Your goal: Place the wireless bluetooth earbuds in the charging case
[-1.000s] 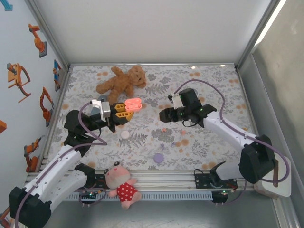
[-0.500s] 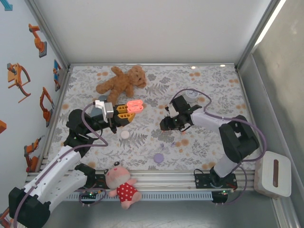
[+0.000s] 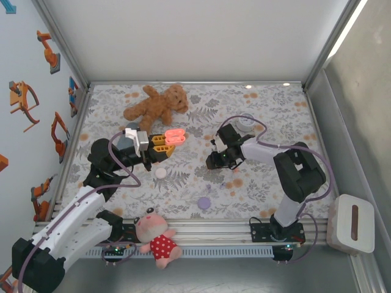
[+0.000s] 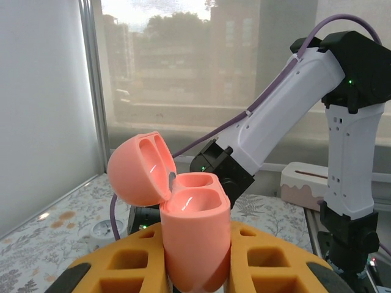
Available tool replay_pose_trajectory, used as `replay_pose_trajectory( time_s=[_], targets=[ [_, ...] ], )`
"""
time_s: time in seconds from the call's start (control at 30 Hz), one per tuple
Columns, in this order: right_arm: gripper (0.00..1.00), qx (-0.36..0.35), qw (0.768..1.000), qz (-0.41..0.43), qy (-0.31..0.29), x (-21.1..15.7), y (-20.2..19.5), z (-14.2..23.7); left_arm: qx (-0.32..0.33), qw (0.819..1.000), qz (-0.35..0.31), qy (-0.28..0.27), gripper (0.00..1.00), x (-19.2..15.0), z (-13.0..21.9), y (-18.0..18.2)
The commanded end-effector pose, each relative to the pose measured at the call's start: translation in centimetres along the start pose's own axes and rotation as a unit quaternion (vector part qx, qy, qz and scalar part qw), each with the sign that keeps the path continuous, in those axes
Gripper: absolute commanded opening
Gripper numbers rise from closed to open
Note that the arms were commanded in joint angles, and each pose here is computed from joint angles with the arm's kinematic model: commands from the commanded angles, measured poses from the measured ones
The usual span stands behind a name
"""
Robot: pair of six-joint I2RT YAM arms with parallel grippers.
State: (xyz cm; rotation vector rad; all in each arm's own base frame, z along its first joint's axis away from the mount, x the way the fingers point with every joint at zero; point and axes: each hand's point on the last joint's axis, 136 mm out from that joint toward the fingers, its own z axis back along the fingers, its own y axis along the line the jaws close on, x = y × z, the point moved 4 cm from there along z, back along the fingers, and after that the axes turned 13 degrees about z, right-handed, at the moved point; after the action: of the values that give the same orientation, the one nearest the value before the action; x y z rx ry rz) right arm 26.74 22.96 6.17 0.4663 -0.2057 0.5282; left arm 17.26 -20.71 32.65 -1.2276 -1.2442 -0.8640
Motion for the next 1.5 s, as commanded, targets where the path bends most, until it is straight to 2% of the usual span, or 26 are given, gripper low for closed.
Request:
replay_pose_trajectory(
  time_s=[0.0,0.3,0.37,0.87,1.03,1.13,1.47],
  targets=[
    [0.44,0.0,1.0,0.016,-0.006,0.9,0.4,0.1,-0.009,1.0,-0.027,-0.012,0.0,1.5,-0.2,-0.6],
    [0.42,-0.002,1.0,0.021,0.0,0.9,0.4,-0.4,-0.008,1.0,-0.024,-0.011,0.0,1.4,-0.2,-0.6],
    [0.37,-0.002,1.0,0.023,0.003,0.9,0.4,-0.6,-0.007,1.0,-0.022,-0.009,0.0,1.3,-0.2,-0.6],
    [0.31,-0.015,0.999,0.035,0.027,0.4,0.6,-1.5,0.001,1.0,-0.025,-0.007,0.0,1.2,0.1,-0.6],
    [0.25,-0.013,0.999,0.039,0.03,0.2,0.7,-1.5,0.004,1.0,-0.024,-0.006,0.0,1.2,0.1,-0.5],
    [0.2,-0.009,0.999,0.041,0.027,0.3,0.9,-1.4,0.004,1.0,-0.024,-0.007,0.0,1.3,0.1,-0.6],
    [0.18,-0.008,0.998,0.058,-0.003,1.3,1.6,0.2,0.012,1.0,-0.023,-0.006,0.0,1.2,0.4,-0.7]
  ],
)
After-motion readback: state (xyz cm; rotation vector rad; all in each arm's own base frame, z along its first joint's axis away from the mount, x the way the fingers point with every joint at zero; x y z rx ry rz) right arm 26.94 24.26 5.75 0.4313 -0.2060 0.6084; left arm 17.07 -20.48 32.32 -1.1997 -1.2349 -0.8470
